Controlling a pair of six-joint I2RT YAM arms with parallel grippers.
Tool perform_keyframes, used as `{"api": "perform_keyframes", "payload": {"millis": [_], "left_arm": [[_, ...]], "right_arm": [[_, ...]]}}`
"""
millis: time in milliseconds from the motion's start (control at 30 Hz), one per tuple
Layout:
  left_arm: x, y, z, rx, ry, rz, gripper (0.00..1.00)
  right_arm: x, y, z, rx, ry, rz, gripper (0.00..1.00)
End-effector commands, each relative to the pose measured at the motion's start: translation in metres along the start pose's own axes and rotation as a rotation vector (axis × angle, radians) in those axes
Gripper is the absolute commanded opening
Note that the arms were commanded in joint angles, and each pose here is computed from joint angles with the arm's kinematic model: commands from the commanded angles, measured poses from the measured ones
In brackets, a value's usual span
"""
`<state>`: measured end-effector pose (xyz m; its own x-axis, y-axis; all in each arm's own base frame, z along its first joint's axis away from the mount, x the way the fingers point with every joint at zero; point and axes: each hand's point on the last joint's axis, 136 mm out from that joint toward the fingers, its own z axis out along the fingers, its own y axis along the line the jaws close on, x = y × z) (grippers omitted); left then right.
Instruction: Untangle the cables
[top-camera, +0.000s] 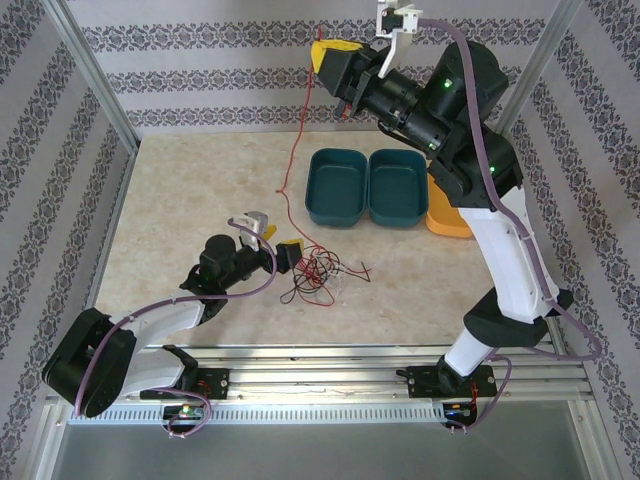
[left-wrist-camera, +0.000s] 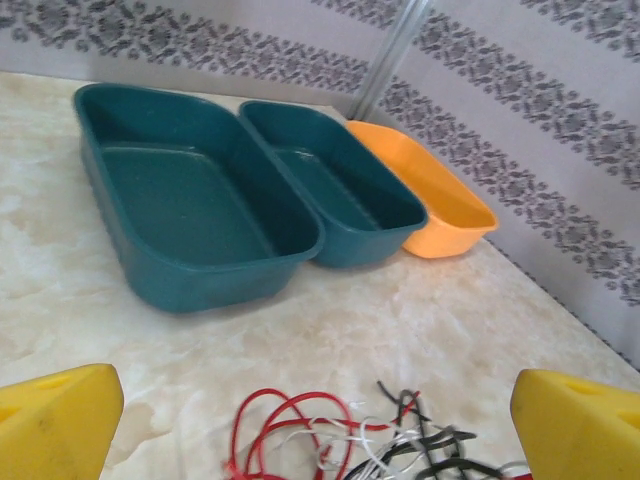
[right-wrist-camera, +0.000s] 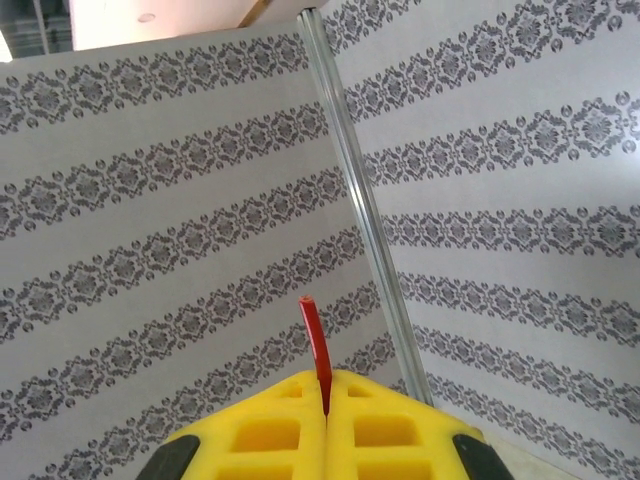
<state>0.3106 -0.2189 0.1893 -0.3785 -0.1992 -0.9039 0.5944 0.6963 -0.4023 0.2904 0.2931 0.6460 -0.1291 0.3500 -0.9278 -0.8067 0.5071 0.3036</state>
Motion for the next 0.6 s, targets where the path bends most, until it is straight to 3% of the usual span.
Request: {"api": "perform_keyframes", "payload": {"millis": [0, 233, 567], "left_arm": [[-0.042, -0.03, 0.0, 0.129, -0.112, 0.078, 0.99], [-0.037, -0.01, 0.005, 0.025, -0.095, 0.038, 0.99], [0.005, 0.033, -0.006, -0.204, 0.066, -0.011, 0.99]], "right_arm": [[-0.008, 0.009, 0.002, -0.05, -0.022, 0.019, 0.0], [-0.025, 0.003, -0.012, 0.017, -0.054, -0.019, 0.0], [-0.055, -0.035, -0.069, 0.22, -0.155, -0.051, 0.0]]}}
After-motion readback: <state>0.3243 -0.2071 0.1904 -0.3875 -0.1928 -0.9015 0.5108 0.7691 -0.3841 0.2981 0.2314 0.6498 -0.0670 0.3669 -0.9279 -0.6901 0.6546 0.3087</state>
